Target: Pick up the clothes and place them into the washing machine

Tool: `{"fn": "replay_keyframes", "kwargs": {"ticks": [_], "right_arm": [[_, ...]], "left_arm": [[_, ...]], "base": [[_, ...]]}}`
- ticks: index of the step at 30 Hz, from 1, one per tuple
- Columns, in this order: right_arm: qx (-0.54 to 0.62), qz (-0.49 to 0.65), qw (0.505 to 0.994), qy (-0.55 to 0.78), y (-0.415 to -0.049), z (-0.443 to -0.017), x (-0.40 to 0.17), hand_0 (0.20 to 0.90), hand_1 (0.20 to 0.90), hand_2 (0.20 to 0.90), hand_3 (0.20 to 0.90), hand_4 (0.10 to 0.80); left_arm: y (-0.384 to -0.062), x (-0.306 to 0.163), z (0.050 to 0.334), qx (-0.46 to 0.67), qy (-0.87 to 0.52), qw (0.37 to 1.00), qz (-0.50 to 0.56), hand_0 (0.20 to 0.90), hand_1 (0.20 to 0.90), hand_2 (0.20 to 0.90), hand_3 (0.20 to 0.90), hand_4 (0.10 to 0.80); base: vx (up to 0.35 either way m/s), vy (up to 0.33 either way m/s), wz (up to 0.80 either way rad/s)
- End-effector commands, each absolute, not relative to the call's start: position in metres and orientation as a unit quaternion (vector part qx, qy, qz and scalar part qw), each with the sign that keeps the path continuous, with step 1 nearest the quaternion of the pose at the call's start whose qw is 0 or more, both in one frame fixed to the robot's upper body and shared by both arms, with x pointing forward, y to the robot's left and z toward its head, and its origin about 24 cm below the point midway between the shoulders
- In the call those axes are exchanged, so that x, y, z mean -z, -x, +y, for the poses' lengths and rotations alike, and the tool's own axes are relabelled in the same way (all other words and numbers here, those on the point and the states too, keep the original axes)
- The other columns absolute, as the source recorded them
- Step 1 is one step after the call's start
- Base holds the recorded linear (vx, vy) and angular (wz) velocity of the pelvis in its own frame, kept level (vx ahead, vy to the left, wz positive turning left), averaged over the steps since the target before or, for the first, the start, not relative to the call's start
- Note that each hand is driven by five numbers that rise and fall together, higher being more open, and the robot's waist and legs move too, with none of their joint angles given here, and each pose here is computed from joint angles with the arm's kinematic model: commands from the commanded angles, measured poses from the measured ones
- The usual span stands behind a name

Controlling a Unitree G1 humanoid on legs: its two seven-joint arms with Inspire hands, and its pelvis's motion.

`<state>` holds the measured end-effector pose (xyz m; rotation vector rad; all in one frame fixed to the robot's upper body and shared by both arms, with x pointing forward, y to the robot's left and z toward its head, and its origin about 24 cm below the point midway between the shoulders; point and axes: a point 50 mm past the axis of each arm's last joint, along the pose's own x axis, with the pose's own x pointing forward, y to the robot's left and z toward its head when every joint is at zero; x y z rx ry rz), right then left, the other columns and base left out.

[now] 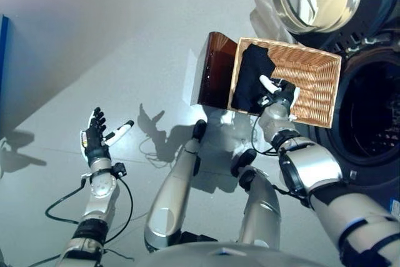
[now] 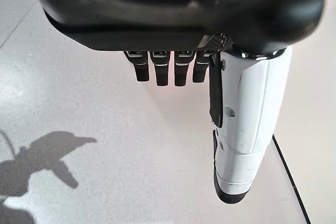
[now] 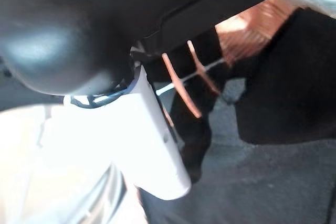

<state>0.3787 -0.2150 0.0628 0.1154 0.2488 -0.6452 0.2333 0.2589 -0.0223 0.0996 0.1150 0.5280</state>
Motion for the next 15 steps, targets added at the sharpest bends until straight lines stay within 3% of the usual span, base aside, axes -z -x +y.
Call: {"fn": "replay_keyframes", "kwargs": {"ticks": [1,11,12,13,15], "right_arm": [[0.362,0.061,0.93,-0.025,-0.377,-0.255,-0.087,0.2,0.2,0.2,0.2,0.3],[0.392,0.054,0.918,0.017,-0.373,-0.274,-0.096,0.2,0.2,0.2,0.2,0.3],[0.39,0.056,0.919,0.02,-0.374,-0.272,-0.094,0.277,0.277,0.277,0.277,0.355],[0.389,0.057,0.919,0.023,-0.374,-0.27,-0.094,0.9,0.9,0.9,0.9,0.8],[0.385,0.056,0.921,0.021,-0.376,-0.266,-0.094,0.9,0.9,0.9,0.9,0.8]], "left_arm": [[-0.215,0.018,0.292,-0.311,-0.066,0.947,0.04,0.9,0.9,0.9,0.9,0.8],[-0.208,0.033,0.288,-0.306,-0.059,0.947,0.072,0.9,0.9,0.9,0.9,0.8],[-0.206,0.034,0.288,-0.307,-0.059,0.947,0.075,0.9,0.9,0.9,0.9,0.8],[-0.206,0.035,0.288,-0.306,-0.059,0.947,0.076,0.9,0.9,0.9,0.9,0.8],[-0.206,0.035,0.289,-0.308,-0.059,0.946,0.076,0.9,0.9,0.9,0.9,0.8]], "base": [[0.0,0.0,0.0],[-0.02,0.018,-0.09],[-0.001,0.012,-0.05],[-0.004,0.011,-0.06],[0.0,0.0,0.0]]}}
